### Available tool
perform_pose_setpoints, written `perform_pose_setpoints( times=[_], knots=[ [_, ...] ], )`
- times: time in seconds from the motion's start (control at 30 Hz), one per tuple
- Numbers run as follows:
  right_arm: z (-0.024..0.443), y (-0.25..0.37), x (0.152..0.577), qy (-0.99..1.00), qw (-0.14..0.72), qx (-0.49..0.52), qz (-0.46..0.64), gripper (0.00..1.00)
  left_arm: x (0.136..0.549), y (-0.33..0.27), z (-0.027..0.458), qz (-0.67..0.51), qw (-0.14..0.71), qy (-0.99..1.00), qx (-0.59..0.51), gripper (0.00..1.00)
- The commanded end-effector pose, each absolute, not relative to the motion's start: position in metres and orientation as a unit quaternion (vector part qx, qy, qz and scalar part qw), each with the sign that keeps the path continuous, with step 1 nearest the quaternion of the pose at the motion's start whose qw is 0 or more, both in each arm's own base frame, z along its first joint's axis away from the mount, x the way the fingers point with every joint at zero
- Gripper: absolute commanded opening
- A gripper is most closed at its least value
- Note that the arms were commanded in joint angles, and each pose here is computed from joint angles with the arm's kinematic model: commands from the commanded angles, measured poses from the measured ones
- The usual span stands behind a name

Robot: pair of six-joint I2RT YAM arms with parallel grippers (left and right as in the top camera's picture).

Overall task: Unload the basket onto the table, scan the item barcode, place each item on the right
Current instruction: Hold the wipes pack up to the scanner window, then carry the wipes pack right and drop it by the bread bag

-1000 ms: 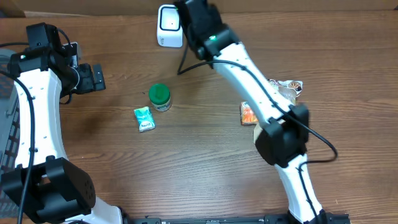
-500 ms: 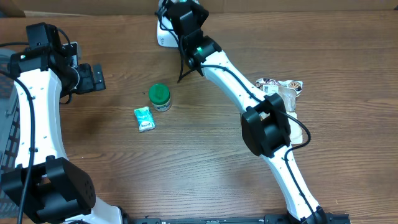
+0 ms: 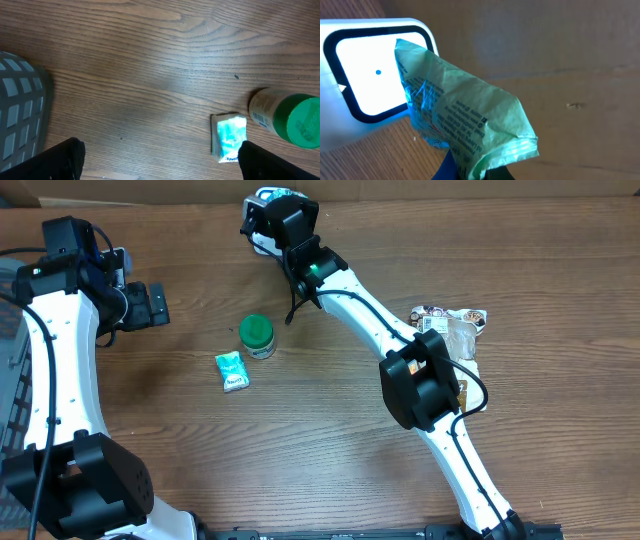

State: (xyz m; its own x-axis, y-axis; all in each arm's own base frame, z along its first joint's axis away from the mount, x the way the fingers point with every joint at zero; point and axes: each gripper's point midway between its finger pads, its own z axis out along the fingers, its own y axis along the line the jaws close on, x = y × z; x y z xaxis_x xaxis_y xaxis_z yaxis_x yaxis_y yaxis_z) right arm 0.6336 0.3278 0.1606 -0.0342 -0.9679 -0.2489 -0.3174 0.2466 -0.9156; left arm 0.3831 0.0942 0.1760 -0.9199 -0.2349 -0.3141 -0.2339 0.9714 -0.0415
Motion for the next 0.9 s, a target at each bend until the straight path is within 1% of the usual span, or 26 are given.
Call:
perform_pose_setpoints(
  times=[0.0, 0.2, 0.7, 0.77, 0.87],
  knots=[
    [0.184, 0.331, 0.635, 0.614, 0.489, -0.505, -0.359, 0.04, 0.386, 0.095, 0.181, 0.001, 0.169, 0.980, -0.108, 1.00],
    [0.197, 0.327, 0.637, 0.614, 0.498, -0.479, -0.382, 0.04, 0.386, 0.095, 0.181, 0.001, 0.169, 0.980, -0.108, 1.00],
    [0.202, 0.324, 0.634, 0.612, 0.488, -0.473, -0.405, 0.04, 0.386, 0.095, 0.181, 0.001, 0.169, 0.980, -0.108, 0.99],
    [0.211, 0.322, 0.632, 0.617, 0.493, -0.461, -0.405, 0.04, 0.386, 0.095, 0.181, 0.001, 0.169, 0.980, -0.108, 1.00],
    [0.238, 0.321, 0.627, 0.634, 0.525, -0.420, -0.382, 0.04, 0.386, 0.095, 0.181, 0.001, 0.169, 0.980, -0.108, 1.00]
  ],
)
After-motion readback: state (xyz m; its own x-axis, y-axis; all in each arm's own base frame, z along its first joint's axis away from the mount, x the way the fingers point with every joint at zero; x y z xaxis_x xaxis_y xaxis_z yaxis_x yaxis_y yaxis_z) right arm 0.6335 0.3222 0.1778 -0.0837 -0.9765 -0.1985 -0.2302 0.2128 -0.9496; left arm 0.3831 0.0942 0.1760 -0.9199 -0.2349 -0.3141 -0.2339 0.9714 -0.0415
